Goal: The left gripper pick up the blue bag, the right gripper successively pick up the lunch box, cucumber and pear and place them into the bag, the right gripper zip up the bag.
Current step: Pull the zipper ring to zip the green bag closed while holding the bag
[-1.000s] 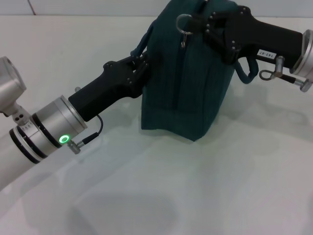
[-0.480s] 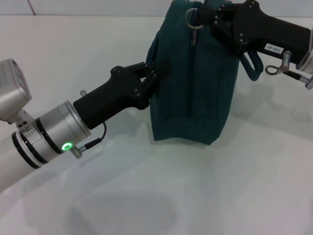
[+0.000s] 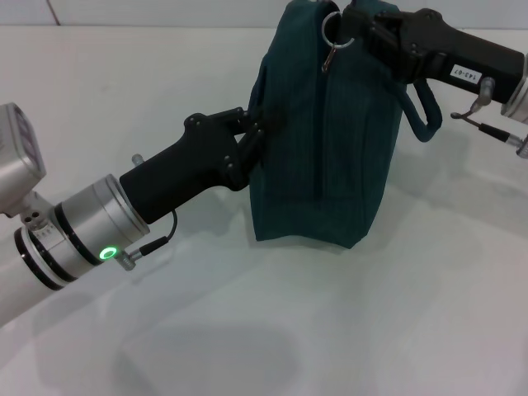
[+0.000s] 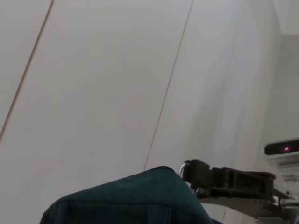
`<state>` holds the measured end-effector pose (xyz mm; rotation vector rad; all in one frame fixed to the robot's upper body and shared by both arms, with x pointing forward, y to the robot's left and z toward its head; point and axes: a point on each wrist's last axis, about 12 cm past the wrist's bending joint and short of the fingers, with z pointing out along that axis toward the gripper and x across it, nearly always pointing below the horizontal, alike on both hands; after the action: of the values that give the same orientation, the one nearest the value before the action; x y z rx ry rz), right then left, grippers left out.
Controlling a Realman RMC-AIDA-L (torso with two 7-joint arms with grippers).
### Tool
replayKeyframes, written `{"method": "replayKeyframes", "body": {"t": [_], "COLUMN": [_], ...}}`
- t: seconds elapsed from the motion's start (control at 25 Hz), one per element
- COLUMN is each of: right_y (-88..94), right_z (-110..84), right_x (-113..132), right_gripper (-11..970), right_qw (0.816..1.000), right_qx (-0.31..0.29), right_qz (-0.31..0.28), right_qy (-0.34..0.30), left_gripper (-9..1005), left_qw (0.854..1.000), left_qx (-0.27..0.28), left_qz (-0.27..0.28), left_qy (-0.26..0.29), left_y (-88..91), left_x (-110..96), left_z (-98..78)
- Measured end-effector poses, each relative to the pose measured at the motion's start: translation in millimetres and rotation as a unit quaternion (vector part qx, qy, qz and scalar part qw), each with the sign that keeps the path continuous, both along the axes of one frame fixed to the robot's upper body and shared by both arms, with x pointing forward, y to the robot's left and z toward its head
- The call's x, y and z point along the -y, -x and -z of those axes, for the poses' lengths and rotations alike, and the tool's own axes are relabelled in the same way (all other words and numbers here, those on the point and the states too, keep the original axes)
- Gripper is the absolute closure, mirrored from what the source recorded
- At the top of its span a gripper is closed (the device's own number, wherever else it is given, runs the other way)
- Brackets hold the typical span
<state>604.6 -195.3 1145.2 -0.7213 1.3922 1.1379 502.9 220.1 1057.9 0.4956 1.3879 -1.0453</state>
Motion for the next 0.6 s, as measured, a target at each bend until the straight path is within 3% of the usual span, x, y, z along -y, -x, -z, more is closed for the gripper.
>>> {"method": "replayKeyframes", "body": {"t": [0.2, 0.6], "right_y": [0.0, 3.2], "right_z": [2.3, -5.4], "right_x": [1.5, -0.8], "right_gripper": [952, 953], "right_qw": [0.999, 0.999], "right_qx": [-0.033, -0.024], "right_qz": [0.001, -0.023], "right_qy": [-0.01, -0.028], "left_gripper": [939, 938], "left_qw": [1.0, 1.0], "left_qx": [0.006, 0.005], "left_qz": [0.004, 0.004], "left_qy": [-0.004, -0.01], "left_y": [-0.6, -0.4], "left_x": [1.6, 1.2], "left_z": [-0.6, 1.0]}}
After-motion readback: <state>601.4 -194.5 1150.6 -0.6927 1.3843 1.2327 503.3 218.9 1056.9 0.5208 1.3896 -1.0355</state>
